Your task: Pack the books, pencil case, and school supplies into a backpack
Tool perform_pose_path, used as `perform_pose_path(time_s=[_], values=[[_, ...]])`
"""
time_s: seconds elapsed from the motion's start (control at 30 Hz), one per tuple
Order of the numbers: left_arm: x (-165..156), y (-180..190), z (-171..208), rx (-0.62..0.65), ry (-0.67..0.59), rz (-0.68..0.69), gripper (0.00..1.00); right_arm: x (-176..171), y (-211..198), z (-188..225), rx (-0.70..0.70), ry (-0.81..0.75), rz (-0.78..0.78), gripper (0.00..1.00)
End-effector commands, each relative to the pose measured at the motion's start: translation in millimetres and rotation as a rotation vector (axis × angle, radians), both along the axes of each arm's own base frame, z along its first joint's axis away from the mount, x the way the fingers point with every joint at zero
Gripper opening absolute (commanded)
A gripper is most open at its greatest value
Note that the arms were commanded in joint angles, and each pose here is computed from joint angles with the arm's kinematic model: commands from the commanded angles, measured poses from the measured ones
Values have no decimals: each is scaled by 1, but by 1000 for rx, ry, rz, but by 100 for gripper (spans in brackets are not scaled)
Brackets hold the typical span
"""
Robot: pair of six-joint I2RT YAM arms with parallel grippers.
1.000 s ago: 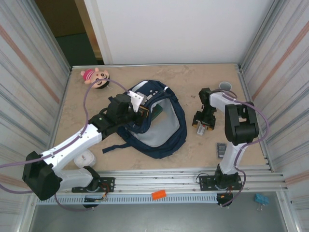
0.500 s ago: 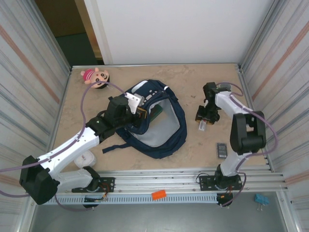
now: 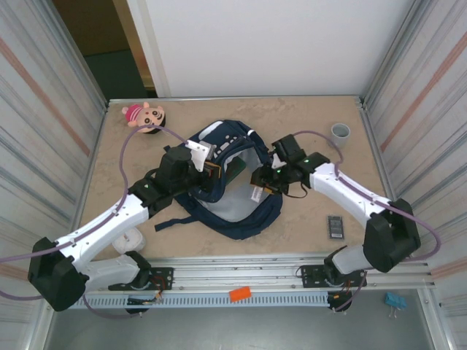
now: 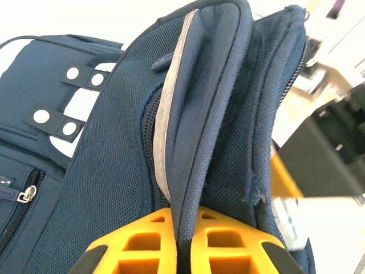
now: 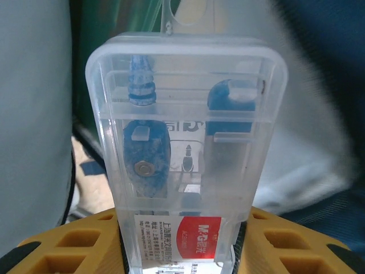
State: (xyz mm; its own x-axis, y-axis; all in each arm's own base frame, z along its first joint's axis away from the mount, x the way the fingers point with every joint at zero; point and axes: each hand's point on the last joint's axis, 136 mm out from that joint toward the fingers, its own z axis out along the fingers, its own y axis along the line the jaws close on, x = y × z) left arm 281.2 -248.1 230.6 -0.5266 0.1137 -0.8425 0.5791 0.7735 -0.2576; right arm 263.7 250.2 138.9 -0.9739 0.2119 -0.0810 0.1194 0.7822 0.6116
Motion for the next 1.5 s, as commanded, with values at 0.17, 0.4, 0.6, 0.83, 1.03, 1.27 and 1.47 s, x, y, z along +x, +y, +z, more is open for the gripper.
perform_pose_path(time_s=[0.17,0.4,0.6,0.83,1.03,1.27,1.47], values=[[4,2,36,-102,-80,27,0,26,58,3,191,23,-85,48],[4,4,36,-95,-71,36,0,31,58,2,200,19,-89,60],[3,1,29,-77,-47,27,0,35,21,14,194,-28,-151,75],[0,-16,-5,44,-3,-14,0,32,-44,30,117,-109,-224,76],[-14,-40,-65,165,73,-87,6,20,-81,41,28,-208,-229,75],[-13,-47,-74,104,117,-32,62,-1,-68,44,-11,-226,-71,74],[-14,-1,-59,64,111,113,73,-36,-40,14,-88,-105,60,74]])
